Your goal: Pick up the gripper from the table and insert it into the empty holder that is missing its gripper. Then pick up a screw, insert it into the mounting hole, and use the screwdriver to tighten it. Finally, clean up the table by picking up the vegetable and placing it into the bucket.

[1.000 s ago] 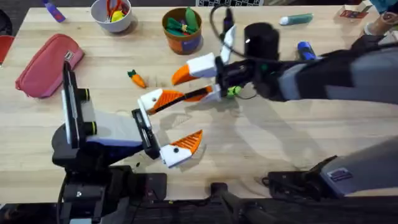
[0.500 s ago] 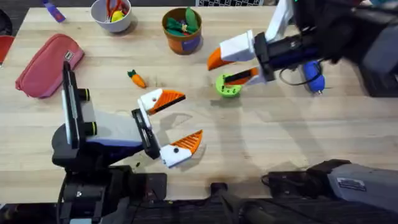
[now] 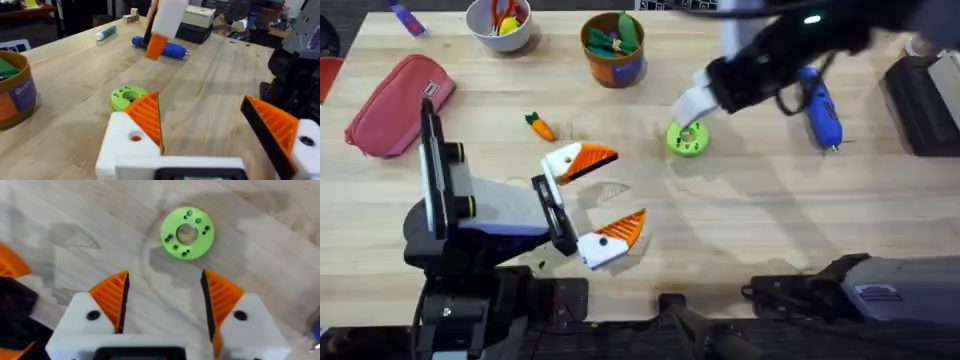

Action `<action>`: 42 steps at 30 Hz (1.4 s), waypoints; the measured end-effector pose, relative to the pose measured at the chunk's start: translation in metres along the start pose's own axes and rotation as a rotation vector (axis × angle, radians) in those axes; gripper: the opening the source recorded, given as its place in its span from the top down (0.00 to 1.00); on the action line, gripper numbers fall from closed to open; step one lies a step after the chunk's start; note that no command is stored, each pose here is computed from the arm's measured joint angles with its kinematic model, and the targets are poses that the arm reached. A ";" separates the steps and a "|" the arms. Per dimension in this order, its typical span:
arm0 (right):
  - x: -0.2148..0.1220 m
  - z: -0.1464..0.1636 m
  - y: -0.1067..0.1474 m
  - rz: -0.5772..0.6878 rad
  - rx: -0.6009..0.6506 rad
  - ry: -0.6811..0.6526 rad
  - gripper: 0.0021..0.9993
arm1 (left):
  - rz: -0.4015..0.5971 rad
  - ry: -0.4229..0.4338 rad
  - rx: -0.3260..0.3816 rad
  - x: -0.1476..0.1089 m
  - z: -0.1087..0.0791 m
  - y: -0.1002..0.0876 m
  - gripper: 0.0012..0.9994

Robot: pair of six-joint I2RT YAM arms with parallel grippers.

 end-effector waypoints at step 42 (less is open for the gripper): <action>0.117 0.007 -0.015 0.265 -0.163 0.049 0.73 | 0.000 0.000 0.000 0.000 0.000 0.000 0.01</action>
Point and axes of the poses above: each hand's point on the last joint's axis, 136 mm out from that joint toward the fingers, its own x axis out along the fingers, its own z axis along the line the jaws close on, y = z × x, the point moved 8 cm from there along -x, back along the fingers, and after that the axes turned 14 degrees about -x, right-handed, at the moved point
